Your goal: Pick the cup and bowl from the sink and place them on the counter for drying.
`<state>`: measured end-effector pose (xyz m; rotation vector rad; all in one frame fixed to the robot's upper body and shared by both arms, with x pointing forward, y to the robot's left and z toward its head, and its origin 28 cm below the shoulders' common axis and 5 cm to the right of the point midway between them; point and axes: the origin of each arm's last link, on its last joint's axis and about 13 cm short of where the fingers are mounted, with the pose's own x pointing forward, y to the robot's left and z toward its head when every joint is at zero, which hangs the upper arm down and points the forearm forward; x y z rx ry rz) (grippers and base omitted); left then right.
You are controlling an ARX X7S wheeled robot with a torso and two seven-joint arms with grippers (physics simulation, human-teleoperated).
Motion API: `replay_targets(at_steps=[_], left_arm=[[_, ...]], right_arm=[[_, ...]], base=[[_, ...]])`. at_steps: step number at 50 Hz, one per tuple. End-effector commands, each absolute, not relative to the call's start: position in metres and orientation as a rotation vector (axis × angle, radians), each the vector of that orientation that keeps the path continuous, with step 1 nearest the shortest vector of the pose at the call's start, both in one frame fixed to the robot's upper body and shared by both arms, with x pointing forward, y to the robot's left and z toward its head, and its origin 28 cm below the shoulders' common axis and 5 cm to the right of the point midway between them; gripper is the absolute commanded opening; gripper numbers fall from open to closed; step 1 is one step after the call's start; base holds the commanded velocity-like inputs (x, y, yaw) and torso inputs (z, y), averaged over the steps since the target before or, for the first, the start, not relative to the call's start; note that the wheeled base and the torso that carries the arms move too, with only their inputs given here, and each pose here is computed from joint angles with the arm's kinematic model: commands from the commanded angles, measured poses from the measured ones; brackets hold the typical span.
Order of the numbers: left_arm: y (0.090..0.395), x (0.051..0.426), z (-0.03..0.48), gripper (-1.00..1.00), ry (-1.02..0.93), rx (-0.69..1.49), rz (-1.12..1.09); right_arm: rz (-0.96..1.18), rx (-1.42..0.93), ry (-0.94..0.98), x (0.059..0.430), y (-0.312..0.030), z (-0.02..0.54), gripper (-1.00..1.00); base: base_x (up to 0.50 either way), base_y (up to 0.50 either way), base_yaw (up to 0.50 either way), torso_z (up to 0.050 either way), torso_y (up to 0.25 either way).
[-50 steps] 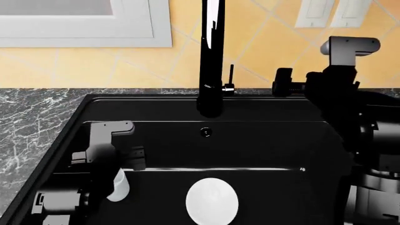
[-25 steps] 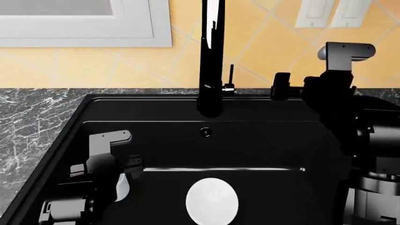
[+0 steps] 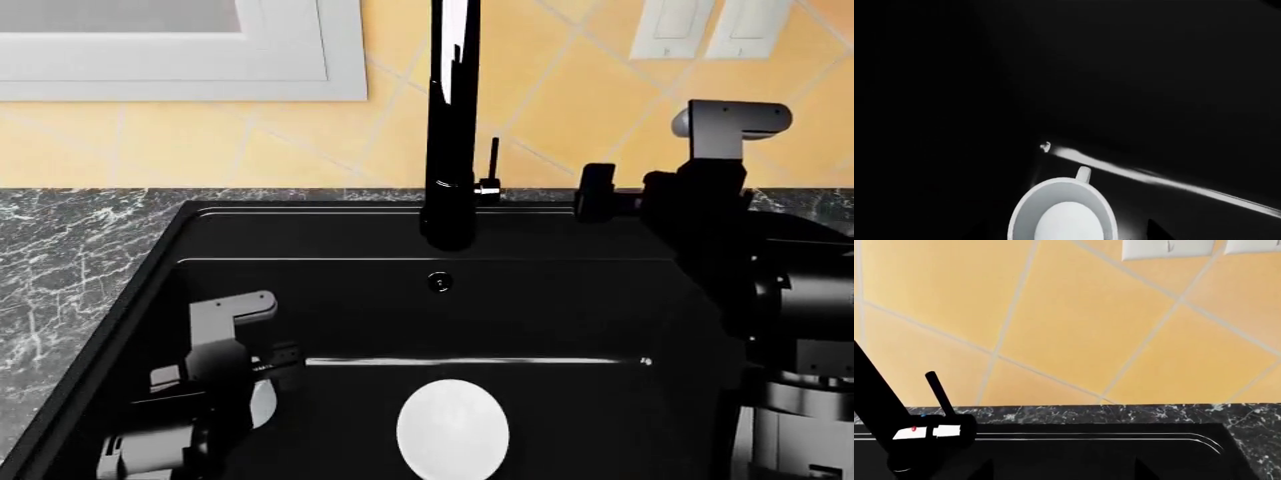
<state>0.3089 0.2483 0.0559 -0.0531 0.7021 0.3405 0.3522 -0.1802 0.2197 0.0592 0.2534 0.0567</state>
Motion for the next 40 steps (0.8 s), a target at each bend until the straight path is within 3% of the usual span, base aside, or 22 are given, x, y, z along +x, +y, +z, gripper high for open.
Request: replay_targets(at_steps=[1, 40], left_arm=[[0.248, 0.311, 0.045, 1.0, 0.712, -0.083, 0.335], [0.256, 0.316, 0.021, 1.0, 0.771, -0.089, 0.332]], right_arm=[[0.062, 0.064, 0.257, 0.353, -0.179, 0.217, 1.0], [0.074, 0.063, 0.281, 0.353, -0.176, 0.205, 1.0]], base=[[0.0, 0.0, 0.0, 0.0, 0.0], [0.0, 0.0, 0.0, 0.0, 0.0]])
